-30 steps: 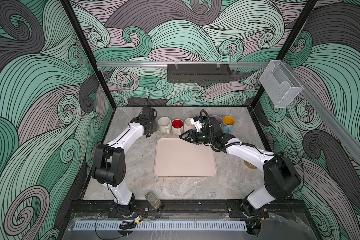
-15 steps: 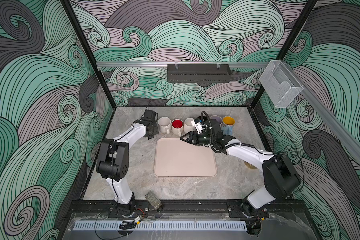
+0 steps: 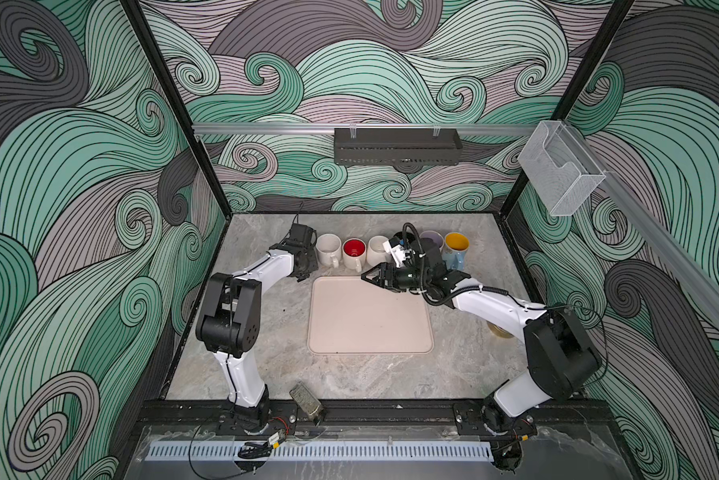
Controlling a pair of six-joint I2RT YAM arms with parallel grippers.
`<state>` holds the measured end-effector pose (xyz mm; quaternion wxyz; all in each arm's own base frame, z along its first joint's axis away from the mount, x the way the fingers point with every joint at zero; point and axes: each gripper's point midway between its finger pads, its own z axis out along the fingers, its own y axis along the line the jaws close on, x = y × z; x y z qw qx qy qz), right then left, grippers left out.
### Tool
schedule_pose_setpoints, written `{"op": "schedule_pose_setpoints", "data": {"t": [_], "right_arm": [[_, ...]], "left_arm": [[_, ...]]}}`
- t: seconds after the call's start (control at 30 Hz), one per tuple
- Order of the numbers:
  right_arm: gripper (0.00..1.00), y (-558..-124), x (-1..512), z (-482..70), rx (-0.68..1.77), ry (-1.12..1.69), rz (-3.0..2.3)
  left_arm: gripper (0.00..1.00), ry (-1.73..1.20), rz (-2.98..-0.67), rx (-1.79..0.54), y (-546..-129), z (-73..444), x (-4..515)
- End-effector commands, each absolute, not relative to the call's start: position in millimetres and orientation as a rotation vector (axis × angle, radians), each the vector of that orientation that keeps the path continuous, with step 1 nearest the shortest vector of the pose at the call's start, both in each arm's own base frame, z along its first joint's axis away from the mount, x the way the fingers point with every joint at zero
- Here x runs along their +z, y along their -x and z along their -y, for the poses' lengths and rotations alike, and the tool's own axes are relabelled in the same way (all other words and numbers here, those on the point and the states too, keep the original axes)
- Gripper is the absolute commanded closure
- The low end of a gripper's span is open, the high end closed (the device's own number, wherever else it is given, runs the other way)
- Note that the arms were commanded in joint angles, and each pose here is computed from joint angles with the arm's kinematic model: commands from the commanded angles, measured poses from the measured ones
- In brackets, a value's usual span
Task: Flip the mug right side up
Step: 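Lower the black mug upright beside the cream mug with the left gripper, then open the left gripper and lift it off the black mug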
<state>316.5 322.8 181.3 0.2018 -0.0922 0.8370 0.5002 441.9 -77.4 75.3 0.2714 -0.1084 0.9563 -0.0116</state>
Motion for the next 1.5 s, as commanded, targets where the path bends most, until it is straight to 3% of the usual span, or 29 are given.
{"op": "schedule_pose_setpoints", "data": {"t": [0.0, 0.27, 0.47, 0.77, 0.87, 0.97, 1.03, 1.17, 1.23, 1.47], "right_arm": [[0.34, -315.9, 182.6, -322.6, 1.415, 0.263, -2.329], [0.34, -315.2, 178.1, -322.2, 1.416, 0.262, -2.34], [0.34, -313.2, 180.2, -319.8, 1.411, 0.265, -2.332], [0.34, -309.6, 194.0, -303.6, 1.312, 0.302, -2.31], [0.31, -312.7, 198.2, -287.7, 1.178, 0.307, -2.315], [0.22, -314.9, 205.0, -265.9, 0.992, 0.326, -2.319], [0.02, -319.8, 208.8, -241.4, 0.815, 0.273, -2.321], [0.01, -323.3, 219.1, -200.2, 0.591, 0.168, -2.284], [0.01, -325.0, 222.6, -180.8, 0.498, 0.116, -2.251], [0.01, -334.8, 230.8, -107.0, 0.097, -0.093, -2.068]], "left_arm": [[0.95, 0.23, -2.5, -0.012, -460.5, 85.0, 91.4], [0.75, 0.191, -2.499, 0.058, -458.0, 86.9, 86.6], [0.51, 0.213, -2.482, 0.103, -454.0, 81.0, 90.8], [0.23, 0.233, -2.392, 0.166, -433.1, 70.6, 143.9], [0.16, 0.228, -2.349, 0.174, -424.3, 67.3, 169.9], [0.13, 0.239, -2.299, 0.175, -413.2, 64.0, 195.8], [0.12, 0.254, -2.248, 0.191, -402.4, 61.7, 210.0], [0.08, 0.246, -2.098, 0.262, -375.5, 59.4, 230.1], [0.01, 0.222, -2.032, 0.268, -360.2, 61.5, 232.2], [0.01, 0.253, -1.904, 0.157, -327.4, 53.1, 216.5]]}}
